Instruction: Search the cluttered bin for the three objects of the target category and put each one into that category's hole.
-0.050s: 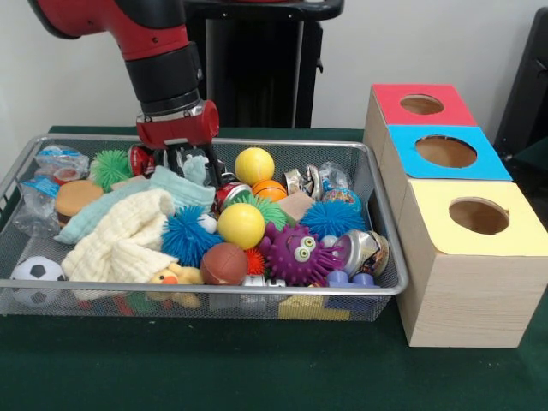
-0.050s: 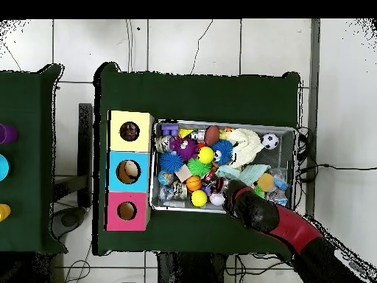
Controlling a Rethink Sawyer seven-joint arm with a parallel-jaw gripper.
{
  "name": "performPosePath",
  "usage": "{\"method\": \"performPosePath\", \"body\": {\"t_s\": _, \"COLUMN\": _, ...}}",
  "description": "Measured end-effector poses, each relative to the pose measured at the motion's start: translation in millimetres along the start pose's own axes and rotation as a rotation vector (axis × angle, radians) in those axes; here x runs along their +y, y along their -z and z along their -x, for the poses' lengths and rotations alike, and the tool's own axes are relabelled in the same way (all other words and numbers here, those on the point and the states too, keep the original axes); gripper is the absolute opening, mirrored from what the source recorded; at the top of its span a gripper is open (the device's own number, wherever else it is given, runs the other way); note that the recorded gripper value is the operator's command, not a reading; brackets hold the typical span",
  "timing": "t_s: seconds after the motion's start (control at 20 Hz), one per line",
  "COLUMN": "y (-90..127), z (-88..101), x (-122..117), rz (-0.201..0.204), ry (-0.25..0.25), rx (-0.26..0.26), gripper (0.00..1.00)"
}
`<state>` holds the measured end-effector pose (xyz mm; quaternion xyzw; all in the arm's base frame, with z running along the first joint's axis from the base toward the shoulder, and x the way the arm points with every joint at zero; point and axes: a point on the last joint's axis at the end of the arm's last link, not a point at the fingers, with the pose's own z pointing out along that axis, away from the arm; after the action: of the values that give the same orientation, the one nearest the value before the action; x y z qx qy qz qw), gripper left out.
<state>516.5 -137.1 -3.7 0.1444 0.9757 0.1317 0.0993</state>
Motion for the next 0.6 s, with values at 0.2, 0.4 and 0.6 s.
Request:
{"method": "performPosePath", "body": {"t_s": 0.2, "y": -1.4, "z": 0.8, "x": -0.9, "rz": -0.002, "ry": -0.001, "rx": -0.016, "gripper": 1.00}}
{"method": "performPosePath", "body": {"t_s": 0.4, "y": -2.7, "z": 0.3, "x": -0.8, "rz": -0.002, "ry": 0.003, "rx": -0.023, "gripper": 1.00}}
{"method": "performPosePath", "body": {"t_s": 0.6, "y": -3.8, "z": 0.8, "x": -0.8, "rz": -0.003, "ry": 0.003, "rx": -0.035, "gripper": 1.00}}
